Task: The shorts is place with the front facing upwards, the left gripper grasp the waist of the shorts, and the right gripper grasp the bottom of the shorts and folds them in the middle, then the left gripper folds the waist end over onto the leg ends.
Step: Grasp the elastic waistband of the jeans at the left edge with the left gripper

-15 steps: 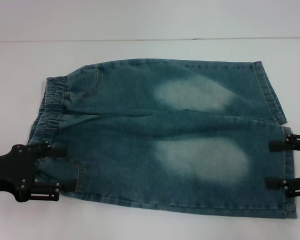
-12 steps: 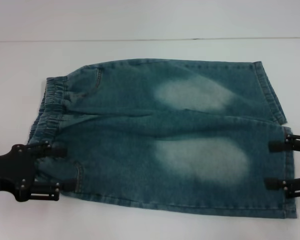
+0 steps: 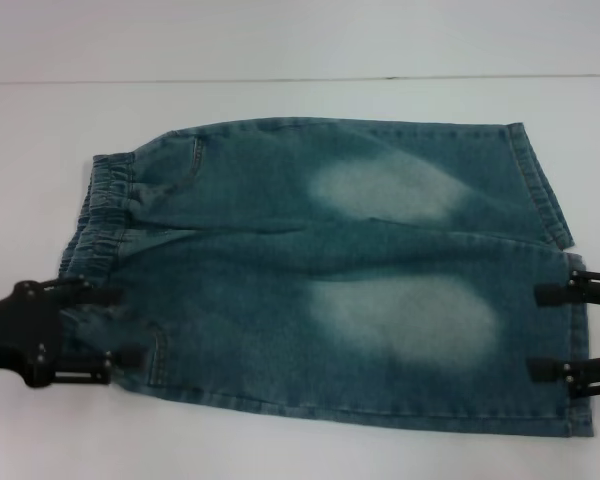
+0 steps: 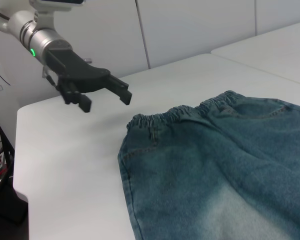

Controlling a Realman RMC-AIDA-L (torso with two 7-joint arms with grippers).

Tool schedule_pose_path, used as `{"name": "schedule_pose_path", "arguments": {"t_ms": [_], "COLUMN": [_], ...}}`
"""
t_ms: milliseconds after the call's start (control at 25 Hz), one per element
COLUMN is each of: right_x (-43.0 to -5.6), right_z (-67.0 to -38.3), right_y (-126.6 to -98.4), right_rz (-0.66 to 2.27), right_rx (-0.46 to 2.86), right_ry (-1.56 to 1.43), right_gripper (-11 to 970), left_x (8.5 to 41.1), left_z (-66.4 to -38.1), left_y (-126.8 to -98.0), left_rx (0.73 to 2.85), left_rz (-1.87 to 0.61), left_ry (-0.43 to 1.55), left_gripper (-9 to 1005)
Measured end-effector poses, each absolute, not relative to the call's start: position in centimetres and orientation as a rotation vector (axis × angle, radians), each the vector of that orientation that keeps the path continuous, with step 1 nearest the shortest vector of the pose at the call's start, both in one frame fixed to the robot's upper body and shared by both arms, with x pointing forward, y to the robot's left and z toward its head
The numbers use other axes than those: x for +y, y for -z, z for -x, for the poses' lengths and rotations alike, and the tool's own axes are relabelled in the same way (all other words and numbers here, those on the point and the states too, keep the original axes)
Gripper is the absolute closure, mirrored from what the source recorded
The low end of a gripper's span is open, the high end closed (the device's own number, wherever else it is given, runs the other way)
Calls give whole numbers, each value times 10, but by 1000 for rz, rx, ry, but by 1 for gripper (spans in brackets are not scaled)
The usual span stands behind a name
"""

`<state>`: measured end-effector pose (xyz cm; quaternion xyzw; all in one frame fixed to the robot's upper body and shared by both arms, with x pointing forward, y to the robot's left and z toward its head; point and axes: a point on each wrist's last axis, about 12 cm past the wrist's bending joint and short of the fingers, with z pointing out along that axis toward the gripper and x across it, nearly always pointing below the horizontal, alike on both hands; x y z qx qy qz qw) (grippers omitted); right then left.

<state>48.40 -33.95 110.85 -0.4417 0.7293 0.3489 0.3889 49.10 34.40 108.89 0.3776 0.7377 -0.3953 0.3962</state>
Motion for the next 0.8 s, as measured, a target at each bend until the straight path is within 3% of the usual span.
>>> {"name": "schedule_pose_path", "arguments": {"t_ms": [480, 800], "right_x": [-340, -340], "right_z": [-487, -488], "right_y": [-1103, -1102], "right_rz": [1100, 1096], "right_rx": [1877, 1885], "right_ry": [-871, -858], "right_gripper": [41, 49], "left_x": [375, 378], "left_z": [-509, -515], "left_y": [-1092, -1084], "left_rx": [2204, 2286], "left_rz": [-850, -822], "left_ry": [711, 606], "left_gripper": [76, 80]}}
